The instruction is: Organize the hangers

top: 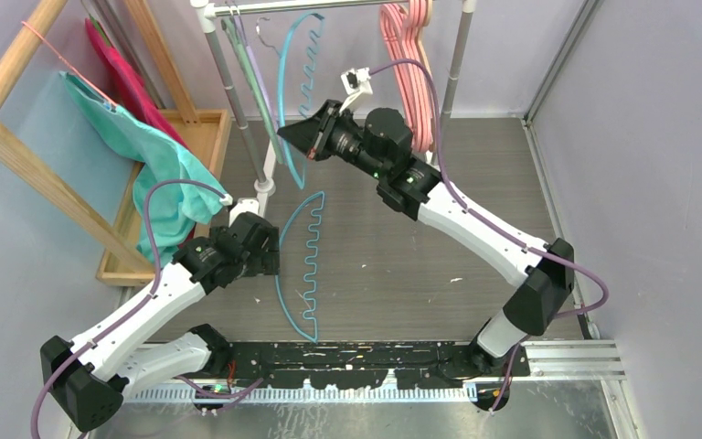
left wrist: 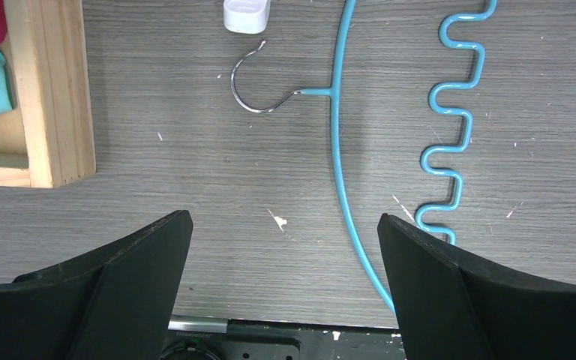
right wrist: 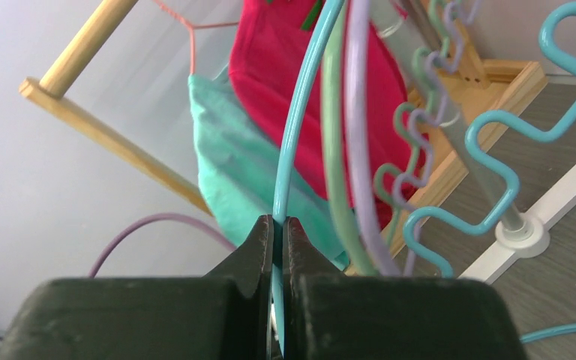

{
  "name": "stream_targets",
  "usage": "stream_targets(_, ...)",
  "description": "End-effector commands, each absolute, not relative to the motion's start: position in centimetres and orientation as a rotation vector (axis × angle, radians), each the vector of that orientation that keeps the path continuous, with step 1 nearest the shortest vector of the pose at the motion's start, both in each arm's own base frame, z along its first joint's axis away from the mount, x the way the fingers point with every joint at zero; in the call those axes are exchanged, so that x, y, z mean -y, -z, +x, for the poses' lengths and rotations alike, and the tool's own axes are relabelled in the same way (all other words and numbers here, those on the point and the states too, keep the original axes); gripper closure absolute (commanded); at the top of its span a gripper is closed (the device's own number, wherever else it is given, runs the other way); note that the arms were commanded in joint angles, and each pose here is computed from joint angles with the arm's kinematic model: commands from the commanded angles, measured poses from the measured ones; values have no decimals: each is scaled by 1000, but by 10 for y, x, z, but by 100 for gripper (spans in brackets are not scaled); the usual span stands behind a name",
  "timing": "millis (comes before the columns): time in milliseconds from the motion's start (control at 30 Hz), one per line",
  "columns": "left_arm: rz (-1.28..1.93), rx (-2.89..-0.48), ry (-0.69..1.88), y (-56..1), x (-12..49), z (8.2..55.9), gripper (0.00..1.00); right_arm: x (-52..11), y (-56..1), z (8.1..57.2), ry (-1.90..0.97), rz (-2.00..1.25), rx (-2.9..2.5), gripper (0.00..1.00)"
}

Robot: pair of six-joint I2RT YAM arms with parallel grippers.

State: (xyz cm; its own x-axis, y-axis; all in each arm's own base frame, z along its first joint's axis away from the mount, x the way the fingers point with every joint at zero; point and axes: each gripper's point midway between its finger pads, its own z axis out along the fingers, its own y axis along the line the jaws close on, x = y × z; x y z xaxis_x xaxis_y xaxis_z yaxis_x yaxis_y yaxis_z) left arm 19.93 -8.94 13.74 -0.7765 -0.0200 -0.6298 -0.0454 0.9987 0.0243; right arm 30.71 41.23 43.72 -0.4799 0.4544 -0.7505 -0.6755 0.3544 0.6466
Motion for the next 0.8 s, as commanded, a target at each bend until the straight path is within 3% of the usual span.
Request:
stream_targets(0,-70,-2405,-2,-147,94,208,2,-396,-515,307,-1469,-213,-1337,99)
stream_targets(433,-63,-2422,-15,-142,100,215,2,-403,-522,328,-1512,-235,-1326,99)
stream_targets(767,-81,-2404,-22,-147,95,212,2,-420,-480,370,-1524,-202,-1462,99)
